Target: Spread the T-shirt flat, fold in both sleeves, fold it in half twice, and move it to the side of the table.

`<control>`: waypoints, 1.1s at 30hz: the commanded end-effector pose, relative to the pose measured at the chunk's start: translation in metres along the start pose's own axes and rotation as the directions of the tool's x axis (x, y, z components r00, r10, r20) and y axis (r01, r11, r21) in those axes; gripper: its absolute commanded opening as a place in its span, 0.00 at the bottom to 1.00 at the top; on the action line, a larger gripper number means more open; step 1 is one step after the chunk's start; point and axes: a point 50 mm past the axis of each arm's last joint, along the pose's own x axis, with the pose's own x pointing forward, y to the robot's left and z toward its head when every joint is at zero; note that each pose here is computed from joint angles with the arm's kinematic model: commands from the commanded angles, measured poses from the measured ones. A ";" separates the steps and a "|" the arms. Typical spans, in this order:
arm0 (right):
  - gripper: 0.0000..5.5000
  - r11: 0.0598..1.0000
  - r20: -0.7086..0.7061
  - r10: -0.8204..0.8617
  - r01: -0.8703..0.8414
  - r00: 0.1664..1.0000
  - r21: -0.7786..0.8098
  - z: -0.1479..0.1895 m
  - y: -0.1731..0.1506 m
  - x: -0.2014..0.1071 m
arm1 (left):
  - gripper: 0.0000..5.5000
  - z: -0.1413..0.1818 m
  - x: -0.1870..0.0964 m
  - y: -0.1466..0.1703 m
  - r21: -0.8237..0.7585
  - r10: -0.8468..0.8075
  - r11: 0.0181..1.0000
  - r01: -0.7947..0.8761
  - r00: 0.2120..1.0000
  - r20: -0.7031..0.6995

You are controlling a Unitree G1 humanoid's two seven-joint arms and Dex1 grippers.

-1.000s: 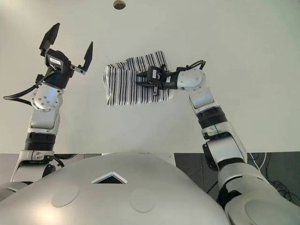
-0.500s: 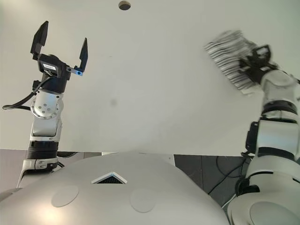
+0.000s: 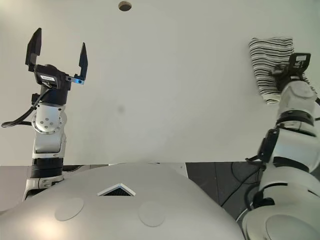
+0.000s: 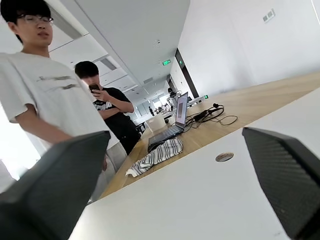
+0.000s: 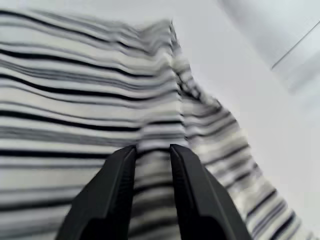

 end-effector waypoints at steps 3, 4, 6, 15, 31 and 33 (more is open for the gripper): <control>0.23 0.977 0.800 -0.209 0.161 0.562 0.142 0.146 0.036 -0.083 | 0.89 0.029 0.026 0.007 -0.055 0.135 0.990 -0.128 0.979 0.154; 0.23 0.982 0.834 -0.189 0.103 0.518 0.159 0.153 0.058 -0.098 | 0.89 0.031 0.029 0.006 -0.078 0.158 0.986 -0.147 0.974 0.161; 0.23 0.982 0.863 -0.121 -0.070 0.490 0.177 0.154 0.103 -0.116 | 0.89 0.027 0.034 0.004 -0.145 0.214 0.970 -0.194 0.967 0.138; 0.23 0.775 0.778 0.191 -0.579 0.598 0.255 0.090 0.217 -0.130 | 0.89 0.006 0.039 -0.035 -0.078 0.232 0.972 -0.220 0.953 0.194; 0.43 0.794 0.843 0.293 -0.606 0.452 0.049 0.070 0.234 -0.150 | 0.89 0.000 0.028 -0.056 -0.118 0.184 0.980 -0.157 0.946 0.266; 0.50 0.784 0.846 0.301 -0.620 0.439 0.042 0.070 0.234 -0.150 | 0.89 0.001 0.028 -0.056 -0.118 0.186 0.980 -0.160 0.945 0.270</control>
